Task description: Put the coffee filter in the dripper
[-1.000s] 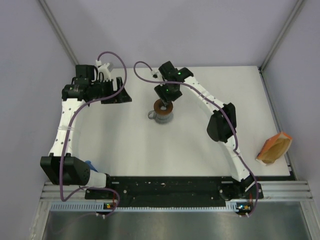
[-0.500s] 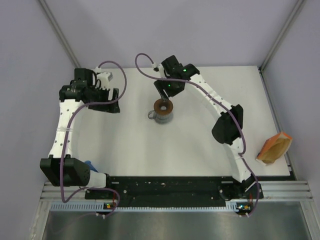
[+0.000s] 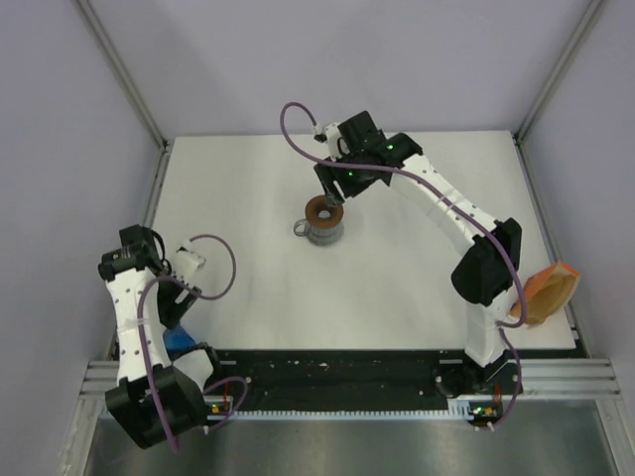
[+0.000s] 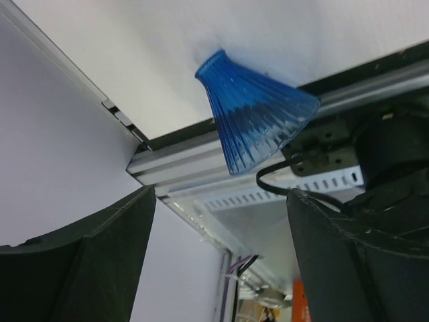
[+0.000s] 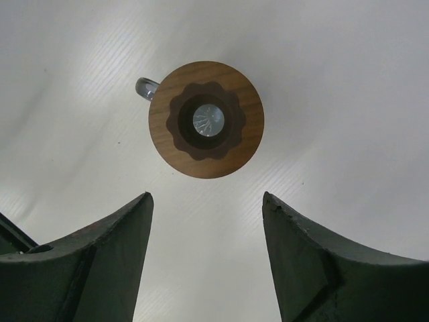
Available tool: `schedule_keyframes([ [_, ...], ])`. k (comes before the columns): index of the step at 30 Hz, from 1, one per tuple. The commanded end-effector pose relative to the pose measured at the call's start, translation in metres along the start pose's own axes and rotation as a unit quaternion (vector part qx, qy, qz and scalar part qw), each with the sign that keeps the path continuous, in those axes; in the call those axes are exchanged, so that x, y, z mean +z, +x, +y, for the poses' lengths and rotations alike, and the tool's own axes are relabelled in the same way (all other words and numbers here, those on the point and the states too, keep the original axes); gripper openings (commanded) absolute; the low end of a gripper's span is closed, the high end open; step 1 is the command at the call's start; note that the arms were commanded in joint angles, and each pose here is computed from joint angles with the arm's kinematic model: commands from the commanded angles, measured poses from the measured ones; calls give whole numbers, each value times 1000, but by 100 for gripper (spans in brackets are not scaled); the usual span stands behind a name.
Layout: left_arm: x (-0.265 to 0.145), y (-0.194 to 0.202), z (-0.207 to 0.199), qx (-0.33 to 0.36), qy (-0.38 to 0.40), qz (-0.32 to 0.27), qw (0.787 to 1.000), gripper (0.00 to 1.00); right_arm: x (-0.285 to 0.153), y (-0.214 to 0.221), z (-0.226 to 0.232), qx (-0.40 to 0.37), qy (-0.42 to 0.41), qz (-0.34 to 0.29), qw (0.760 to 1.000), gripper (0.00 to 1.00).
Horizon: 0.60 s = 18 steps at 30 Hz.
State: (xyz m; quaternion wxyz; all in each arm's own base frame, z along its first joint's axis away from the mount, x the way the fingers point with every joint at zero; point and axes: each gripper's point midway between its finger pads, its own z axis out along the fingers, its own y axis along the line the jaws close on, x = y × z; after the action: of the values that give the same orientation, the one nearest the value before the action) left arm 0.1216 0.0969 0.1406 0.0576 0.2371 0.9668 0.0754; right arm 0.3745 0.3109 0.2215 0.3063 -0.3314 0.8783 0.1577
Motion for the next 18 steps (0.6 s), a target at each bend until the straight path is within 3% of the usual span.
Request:
schedule_keyframes([
  [1,9,31,8,66,-20,76,995,82,-17,-12,10,-13,-19,-36,999,66],
  [7,31,48,-1,82,-18,107,991,76,-21,-4,9,-22,-15,-38,999,67],
  [13,58,36,16,74,-64,87,991,73,-22,-5,11,-24,-22,-42,999,67],
  [15,66,32,19,72,-72,75,992,61,-23,-5,12,-25,-24,-42,999,67],
  [18,70,17,22,60,-78,38,994,19,-23,-4,12,-26,-23,-41,999,67],
])
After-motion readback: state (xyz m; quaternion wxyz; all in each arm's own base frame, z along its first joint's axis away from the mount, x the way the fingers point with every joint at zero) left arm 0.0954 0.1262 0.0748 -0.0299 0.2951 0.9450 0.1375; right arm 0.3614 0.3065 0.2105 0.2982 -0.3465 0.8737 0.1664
